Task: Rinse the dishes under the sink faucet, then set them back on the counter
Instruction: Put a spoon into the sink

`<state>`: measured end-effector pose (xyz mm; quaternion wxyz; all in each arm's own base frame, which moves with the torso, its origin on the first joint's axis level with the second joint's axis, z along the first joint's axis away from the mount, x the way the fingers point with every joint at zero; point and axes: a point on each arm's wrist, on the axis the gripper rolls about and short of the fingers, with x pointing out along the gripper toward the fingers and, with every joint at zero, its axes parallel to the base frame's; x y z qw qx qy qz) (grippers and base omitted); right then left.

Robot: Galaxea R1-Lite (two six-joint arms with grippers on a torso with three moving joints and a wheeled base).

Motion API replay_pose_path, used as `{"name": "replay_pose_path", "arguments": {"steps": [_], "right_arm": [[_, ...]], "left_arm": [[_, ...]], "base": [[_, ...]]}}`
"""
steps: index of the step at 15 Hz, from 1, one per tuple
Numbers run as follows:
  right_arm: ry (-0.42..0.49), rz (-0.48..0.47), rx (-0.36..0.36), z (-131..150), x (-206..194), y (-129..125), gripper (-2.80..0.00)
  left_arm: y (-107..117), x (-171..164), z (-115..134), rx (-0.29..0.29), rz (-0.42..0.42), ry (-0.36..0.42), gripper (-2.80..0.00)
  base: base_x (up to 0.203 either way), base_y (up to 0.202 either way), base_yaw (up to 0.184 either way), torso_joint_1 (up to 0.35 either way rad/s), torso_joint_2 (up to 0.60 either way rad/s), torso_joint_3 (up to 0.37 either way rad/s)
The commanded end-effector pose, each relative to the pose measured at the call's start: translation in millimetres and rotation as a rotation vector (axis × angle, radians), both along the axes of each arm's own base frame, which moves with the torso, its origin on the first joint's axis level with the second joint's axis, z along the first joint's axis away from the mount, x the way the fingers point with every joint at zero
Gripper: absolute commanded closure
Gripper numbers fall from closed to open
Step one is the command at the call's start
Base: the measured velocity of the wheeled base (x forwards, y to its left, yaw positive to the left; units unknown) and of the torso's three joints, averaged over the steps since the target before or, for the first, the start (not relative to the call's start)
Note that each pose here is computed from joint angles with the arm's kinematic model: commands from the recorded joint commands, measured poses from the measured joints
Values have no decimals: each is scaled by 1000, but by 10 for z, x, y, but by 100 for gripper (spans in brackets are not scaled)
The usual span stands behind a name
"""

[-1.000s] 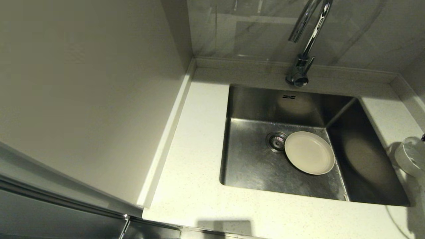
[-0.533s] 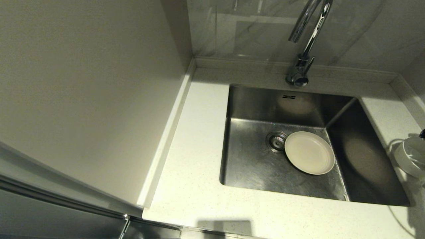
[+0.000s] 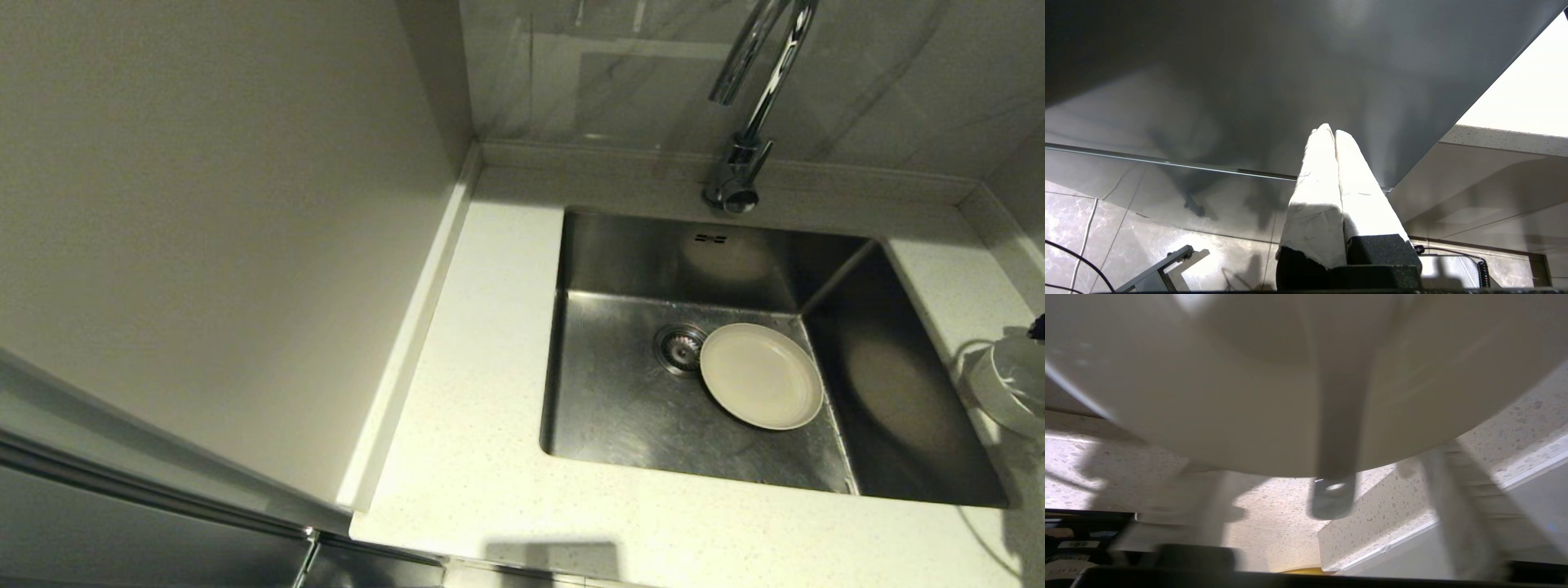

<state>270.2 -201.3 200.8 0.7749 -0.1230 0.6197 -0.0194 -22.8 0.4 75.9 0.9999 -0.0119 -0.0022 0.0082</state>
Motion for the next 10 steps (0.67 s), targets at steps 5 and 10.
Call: {"name": "replay_pose_path", "arguments": {"steps": [5, 10], "right_arm": [[-9, 2, -9, 45, -13, 4, 0], [-14, 3, -10, 73, -38, 23, 0]], "left_arm": [[0, -2, 0, -1, 0, -3, 0], [0, -2, 0, -1, 0, -3, 0]], "base": [[0, 0, 0, 0, 0, 0], [0, 0, 0, 0, 0, 0]]}}
